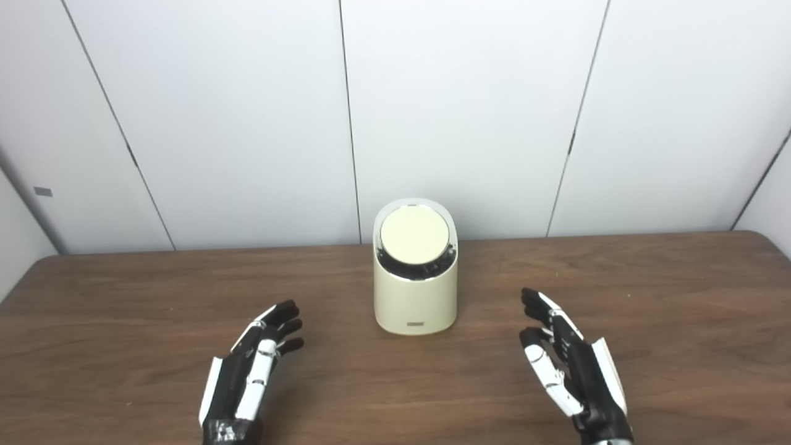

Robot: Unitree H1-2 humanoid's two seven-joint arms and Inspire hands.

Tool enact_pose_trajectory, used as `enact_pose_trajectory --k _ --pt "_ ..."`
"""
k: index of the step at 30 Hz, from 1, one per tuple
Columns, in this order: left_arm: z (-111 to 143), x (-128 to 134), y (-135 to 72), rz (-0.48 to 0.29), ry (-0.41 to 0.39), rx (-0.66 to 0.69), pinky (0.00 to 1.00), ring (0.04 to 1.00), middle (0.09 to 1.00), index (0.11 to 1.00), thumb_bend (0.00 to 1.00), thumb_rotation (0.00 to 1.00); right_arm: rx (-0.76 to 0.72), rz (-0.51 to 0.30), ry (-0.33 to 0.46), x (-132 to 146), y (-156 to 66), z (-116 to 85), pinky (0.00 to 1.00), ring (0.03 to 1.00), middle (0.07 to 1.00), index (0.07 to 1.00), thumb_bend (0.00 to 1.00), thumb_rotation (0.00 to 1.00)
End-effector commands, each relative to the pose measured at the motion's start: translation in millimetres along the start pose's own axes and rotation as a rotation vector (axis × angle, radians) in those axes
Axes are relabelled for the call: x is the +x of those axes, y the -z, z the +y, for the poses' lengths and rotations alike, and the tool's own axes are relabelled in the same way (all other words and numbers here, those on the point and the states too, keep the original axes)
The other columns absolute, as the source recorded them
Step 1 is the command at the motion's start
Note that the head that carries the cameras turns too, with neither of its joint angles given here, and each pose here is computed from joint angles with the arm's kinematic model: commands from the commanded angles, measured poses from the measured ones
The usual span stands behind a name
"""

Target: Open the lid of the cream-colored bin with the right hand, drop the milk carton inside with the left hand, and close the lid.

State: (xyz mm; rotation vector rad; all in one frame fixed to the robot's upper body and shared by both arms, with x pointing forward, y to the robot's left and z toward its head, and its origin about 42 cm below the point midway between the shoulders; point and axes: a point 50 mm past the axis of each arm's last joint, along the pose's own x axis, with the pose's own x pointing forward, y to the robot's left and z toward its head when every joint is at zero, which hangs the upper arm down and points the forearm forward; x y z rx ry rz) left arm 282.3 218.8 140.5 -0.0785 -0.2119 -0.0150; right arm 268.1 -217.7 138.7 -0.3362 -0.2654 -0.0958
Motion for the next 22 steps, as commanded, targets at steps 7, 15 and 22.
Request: enact_pose_trajectory --k 7,15,22 --pt "-4 2 -12 -0.077 -0.027 -0.016 0.76 0.819 0.829 0.832 0.24 0.68 0.075 -0.038 0.03 6 -2 -7 0.73 0.823 0.839 0.821 0.2 0.7" --pt "-4 0 -15 -0.078 -0.028 -0.012 0.74 0.809 0.826 0.826 0.23 0.68 0.082 -0.035 0.039 7 1 -8 0.71 0.796 0.816 0.795 0.2 0.62" --pt "-3 1 -14 -0.073 -0.031 -0.022 0.74 0.805 0.824 0.819 0.24 0.64 0.065 -0.043 0.046 8 1 -8 0.69 0.781 0.8 0.777 0.2 0.6"
